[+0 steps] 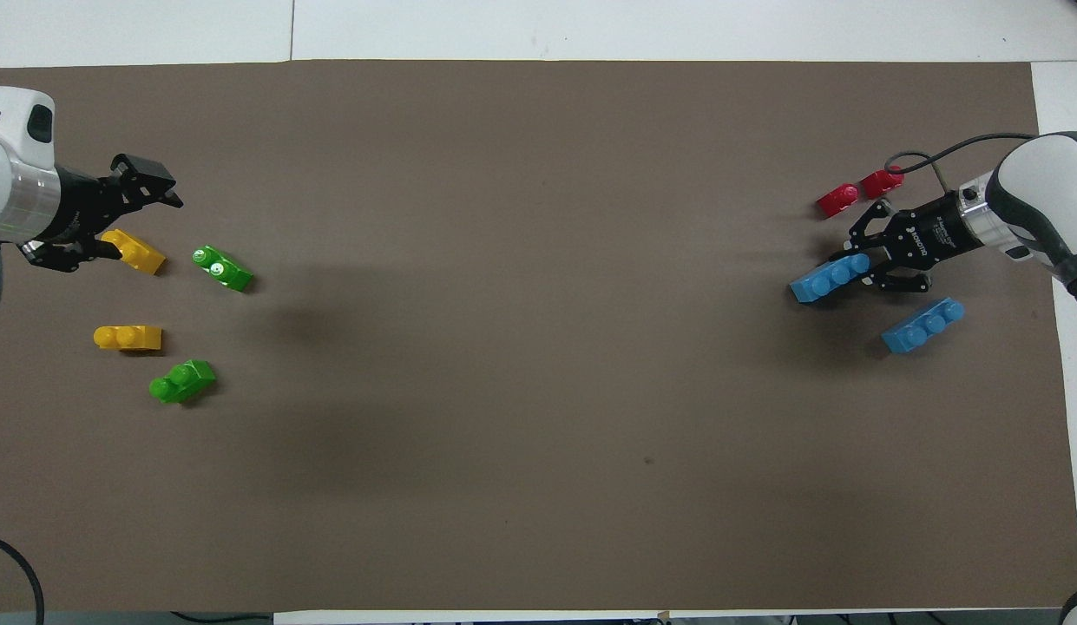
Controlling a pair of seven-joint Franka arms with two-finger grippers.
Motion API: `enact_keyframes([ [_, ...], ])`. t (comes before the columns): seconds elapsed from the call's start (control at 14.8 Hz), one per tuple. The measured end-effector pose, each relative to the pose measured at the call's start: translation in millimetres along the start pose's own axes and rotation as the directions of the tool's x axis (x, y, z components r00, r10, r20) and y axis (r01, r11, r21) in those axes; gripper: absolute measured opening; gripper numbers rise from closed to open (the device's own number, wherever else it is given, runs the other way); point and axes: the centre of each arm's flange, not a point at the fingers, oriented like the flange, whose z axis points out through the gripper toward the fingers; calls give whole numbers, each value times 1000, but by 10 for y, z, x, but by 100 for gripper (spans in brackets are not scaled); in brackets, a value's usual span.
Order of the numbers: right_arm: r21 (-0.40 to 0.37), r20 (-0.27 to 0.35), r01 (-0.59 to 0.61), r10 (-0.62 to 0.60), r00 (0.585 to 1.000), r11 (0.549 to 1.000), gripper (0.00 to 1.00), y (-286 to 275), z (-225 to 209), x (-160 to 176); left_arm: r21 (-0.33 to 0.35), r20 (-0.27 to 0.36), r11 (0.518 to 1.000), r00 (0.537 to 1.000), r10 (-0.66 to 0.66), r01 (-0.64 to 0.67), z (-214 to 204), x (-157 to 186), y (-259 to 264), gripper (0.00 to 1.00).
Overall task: Remove green block with left arm and hold with right
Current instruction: 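Release the blue block with the right gripper while the left gripper withdraws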
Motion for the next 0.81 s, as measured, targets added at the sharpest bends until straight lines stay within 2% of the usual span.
enact_keyframes([
  [0.14,1,-2,-2,2,1000,1000,35,6,8,6,10,-25,991,991,132,-132,-253,17,53,100],
  [0.34,3,-5,-4,4,1000,1000,35,10,8,3,24,-60,947,945,322,-322,-650,-109,129,100],
  [0.68,-4,-25,8,-8,1000,1000,35,-7,2,-41,48,-15,894,894,447,-446,-1226,-527,60,100],
  [0.81,-21,-57,17,-19,998,1000,51,25,41,0,52,6,871,873,488,-488,-1379,-716,87,100],
])
